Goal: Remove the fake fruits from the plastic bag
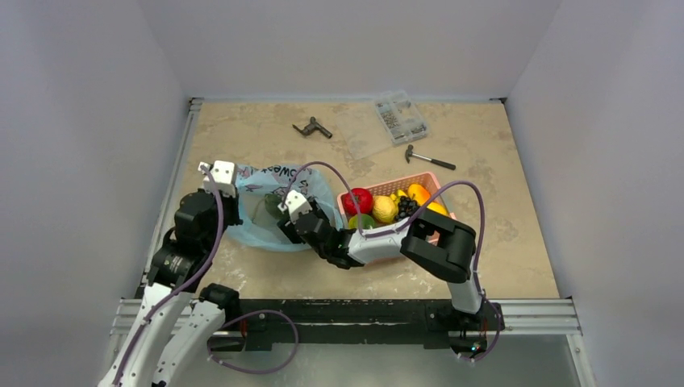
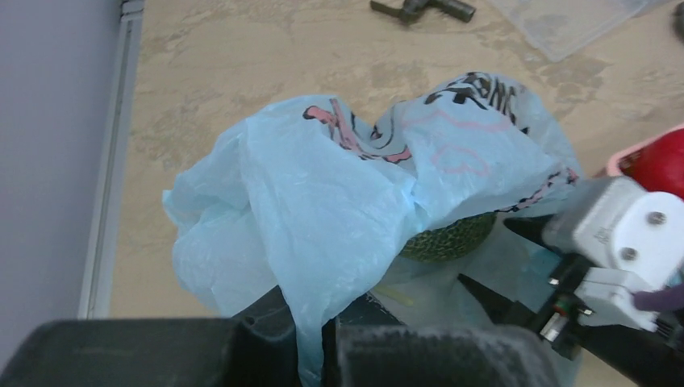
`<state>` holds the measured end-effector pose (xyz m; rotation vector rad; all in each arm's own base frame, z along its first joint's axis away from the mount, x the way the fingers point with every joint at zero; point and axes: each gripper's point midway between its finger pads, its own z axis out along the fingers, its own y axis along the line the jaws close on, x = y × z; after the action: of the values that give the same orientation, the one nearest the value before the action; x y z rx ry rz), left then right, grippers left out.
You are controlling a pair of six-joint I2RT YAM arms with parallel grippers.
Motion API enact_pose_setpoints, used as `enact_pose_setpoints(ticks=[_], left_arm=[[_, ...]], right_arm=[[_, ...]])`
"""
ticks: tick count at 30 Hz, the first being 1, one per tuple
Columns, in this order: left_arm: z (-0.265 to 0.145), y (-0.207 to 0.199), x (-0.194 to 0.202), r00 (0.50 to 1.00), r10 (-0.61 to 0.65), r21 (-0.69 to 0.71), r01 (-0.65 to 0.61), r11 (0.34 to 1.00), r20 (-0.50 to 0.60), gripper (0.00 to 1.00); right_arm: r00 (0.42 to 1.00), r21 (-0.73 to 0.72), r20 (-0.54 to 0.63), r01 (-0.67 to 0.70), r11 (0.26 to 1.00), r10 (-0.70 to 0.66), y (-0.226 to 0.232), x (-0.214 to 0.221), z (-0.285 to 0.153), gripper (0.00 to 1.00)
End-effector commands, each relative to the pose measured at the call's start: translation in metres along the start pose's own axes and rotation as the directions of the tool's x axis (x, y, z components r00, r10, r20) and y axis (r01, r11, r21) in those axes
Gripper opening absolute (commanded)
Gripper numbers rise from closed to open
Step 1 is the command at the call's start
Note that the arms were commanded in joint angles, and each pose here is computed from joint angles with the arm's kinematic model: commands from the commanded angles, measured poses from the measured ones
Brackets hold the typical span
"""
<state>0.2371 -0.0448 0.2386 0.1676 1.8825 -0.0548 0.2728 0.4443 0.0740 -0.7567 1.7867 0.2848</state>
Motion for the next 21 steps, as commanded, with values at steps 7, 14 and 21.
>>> enact_pose_setpoints(ticks=[7, 14, 21], left_arm=[[0.012, 0.063, 0.031, 0.959, -0.011, -0.392, -0.105, 0.914, -0.282, 0.09], [0.022, 0.054, 0.052, 0.909, 0.003, -0.337, -0.158, 0.928, -0.416, 0.0], [0.025, 0.038, 0.049, 0.923, 0.015, -0.25, -0.12, 0.961, -0.385, 0.0]], right_arm=[[0.944, -0.079, -0.05, -0.329, 0.941, 0.326, 0.025, 0.023, -0.008, 0.57], [0.95, -0.127, -0.025, -0.313, 0.941, 0.312, 0.034, 0.004, -0.017, 0.57], [0.952, -0.248, 0.095, -0.262, 0.933, 0.292, 0.045, -0.056, -0.043, 0.63]])
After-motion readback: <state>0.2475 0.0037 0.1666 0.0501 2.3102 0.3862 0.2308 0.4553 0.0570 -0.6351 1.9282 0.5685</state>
